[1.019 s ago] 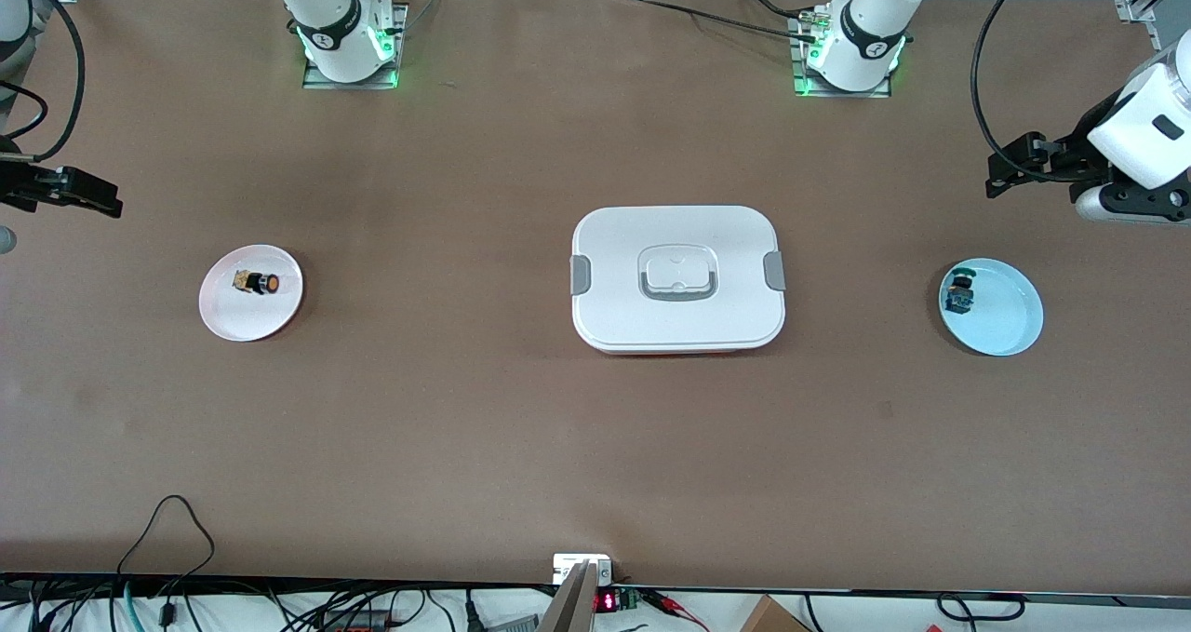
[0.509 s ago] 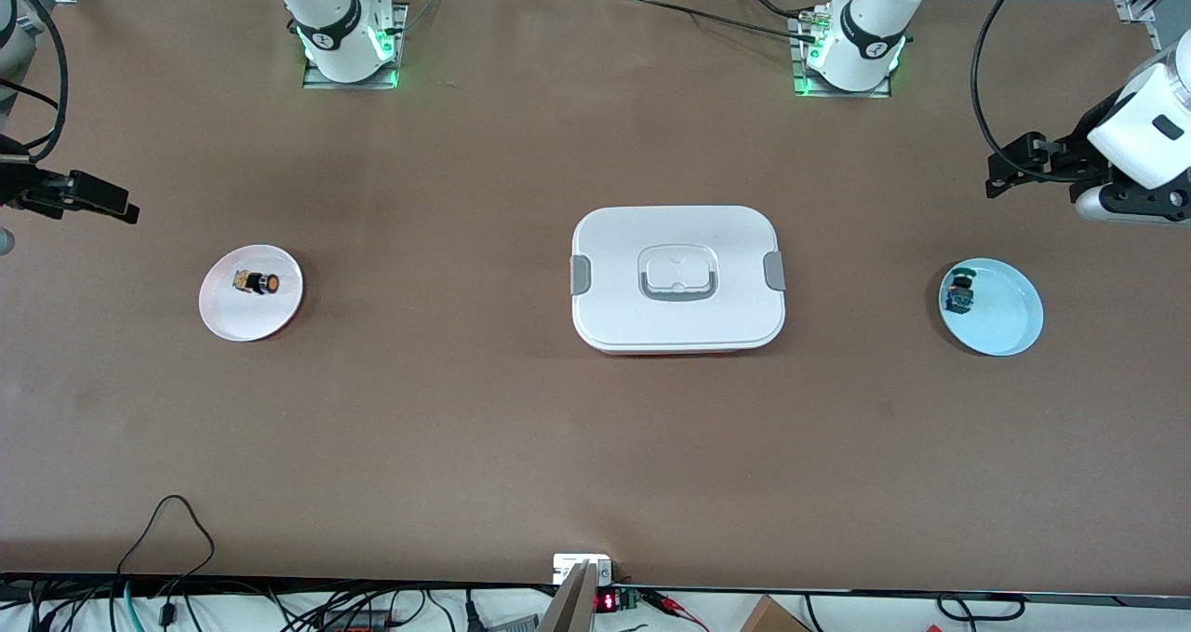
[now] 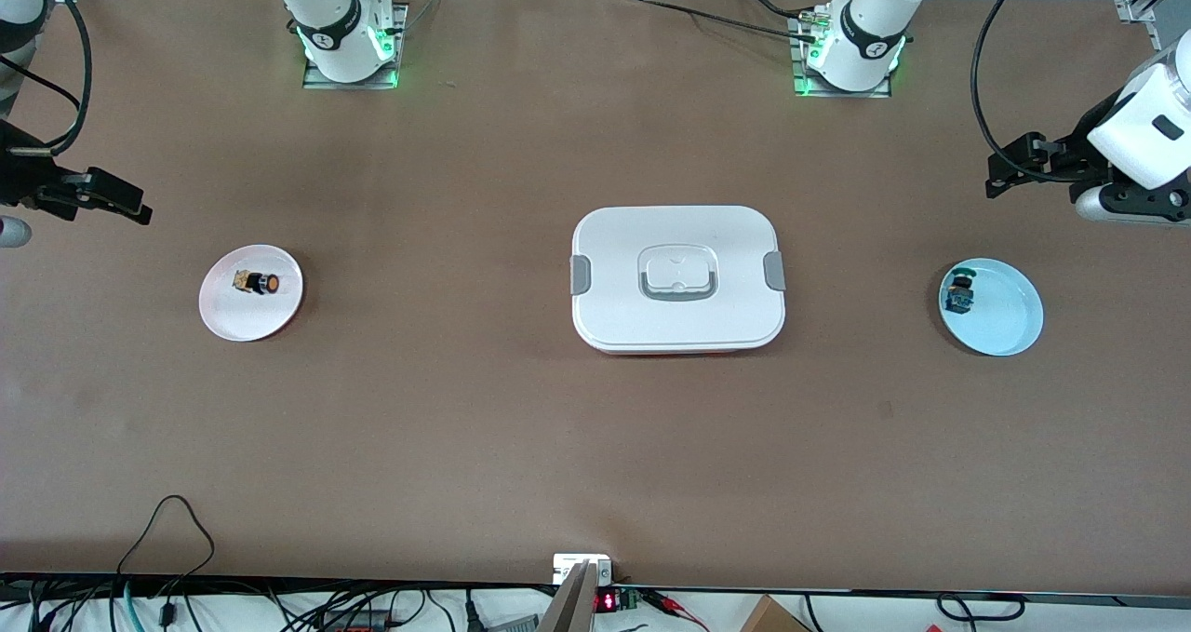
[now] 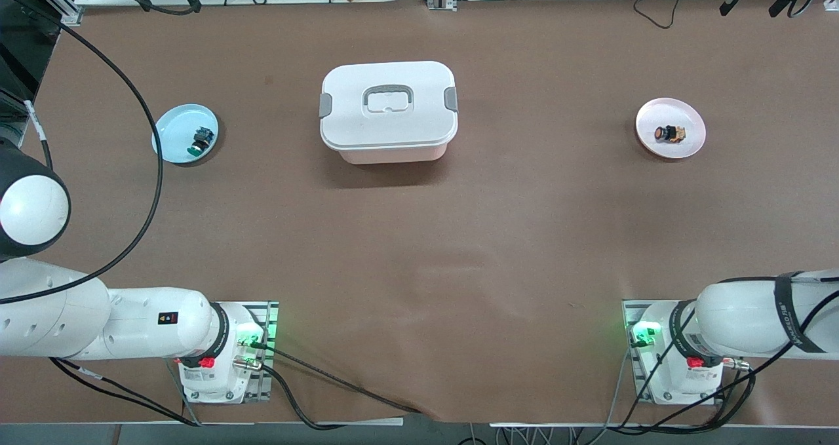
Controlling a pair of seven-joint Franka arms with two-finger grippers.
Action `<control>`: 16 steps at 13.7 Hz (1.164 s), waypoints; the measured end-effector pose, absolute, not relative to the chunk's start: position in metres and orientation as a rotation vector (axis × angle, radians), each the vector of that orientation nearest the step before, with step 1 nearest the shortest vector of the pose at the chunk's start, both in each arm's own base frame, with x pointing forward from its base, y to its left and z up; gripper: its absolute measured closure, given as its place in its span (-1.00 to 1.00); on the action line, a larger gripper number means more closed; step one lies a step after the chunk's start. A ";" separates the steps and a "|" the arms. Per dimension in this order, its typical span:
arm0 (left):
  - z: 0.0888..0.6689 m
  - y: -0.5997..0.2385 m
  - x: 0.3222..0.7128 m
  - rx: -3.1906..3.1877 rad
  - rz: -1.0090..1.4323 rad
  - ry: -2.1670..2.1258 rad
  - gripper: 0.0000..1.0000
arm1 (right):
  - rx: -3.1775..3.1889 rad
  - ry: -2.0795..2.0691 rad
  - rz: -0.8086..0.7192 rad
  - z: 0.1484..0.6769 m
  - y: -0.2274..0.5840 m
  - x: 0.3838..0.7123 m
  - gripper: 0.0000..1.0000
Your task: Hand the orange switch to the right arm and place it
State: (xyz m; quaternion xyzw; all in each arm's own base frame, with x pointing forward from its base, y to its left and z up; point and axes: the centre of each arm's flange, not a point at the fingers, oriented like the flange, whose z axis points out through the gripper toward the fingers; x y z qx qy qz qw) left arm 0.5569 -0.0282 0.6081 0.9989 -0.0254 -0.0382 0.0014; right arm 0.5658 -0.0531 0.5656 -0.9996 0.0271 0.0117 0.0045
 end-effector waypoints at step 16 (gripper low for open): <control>0.608 -0.028 0.557 3.135 -0.120 -0.080 -1.00 | -3.134 0.043 -0.006 0.615 -0.038 0.561 -1.00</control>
